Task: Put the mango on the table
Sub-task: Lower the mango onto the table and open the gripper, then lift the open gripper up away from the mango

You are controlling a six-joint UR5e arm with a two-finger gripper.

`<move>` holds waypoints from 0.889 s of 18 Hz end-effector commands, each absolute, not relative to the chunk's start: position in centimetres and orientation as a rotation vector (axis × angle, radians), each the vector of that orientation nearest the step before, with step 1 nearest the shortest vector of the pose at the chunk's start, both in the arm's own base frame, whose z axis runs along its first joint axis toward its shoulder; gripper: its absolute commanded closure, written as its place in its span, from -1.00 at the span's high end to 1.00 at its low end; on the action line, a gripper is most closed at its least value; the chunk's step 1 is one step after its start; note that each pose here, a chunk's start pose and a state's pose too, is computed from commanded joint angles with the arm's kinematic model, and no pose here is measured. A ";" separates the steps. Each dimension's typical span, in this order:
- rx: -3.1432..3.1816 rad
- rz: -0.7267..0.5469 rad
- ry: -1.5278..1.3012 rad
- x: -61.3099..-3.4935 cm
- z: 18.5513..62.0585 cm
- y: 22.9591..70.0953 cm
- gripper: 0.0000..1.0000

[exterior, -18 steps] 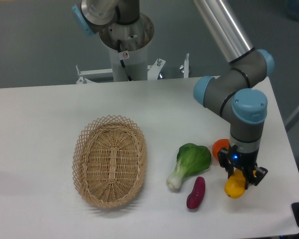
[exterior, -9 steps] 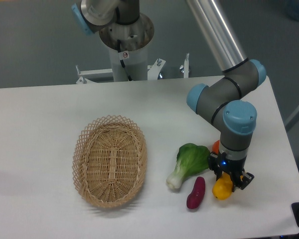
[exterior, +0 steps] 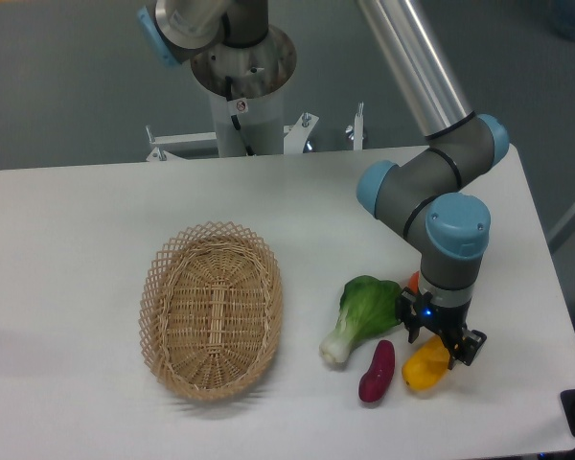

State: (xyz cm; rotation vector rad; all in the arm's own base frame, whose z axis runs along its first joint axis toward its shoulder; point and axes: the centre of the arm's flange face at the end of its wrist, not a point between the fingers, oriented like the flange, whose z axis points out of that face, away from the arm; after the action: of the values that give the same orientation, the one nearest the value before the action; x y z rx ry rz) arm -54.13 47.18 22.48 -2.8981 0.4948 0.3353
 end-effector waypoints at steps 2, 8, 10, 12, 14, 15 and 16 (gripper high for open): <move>-2.890 0.361 0.492 -54.2 23.6 47.2 1.00; -2.862 0.460 0.477 -54.1 31.0 46.3 1.00; -2.878 0.417 0.476 -53.2 33.8 45.4 1.00; -2.890 0.384 0.468 -52.7 36.0 44.2 1.00; -2.905 0.360 0.478 -52.5 37.7 42.5 1.00; -2.921 0.320 0.518 -52.7 38.7 40.6 1.00; -2.930 0.295 0.552 -53.0 39.2 39.4 1.00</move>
State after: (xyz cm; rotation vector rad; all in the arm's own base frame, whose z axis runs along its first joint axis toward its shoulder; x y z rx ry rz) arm -53.03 39.35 39.17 -2.9302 0.5523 0.2946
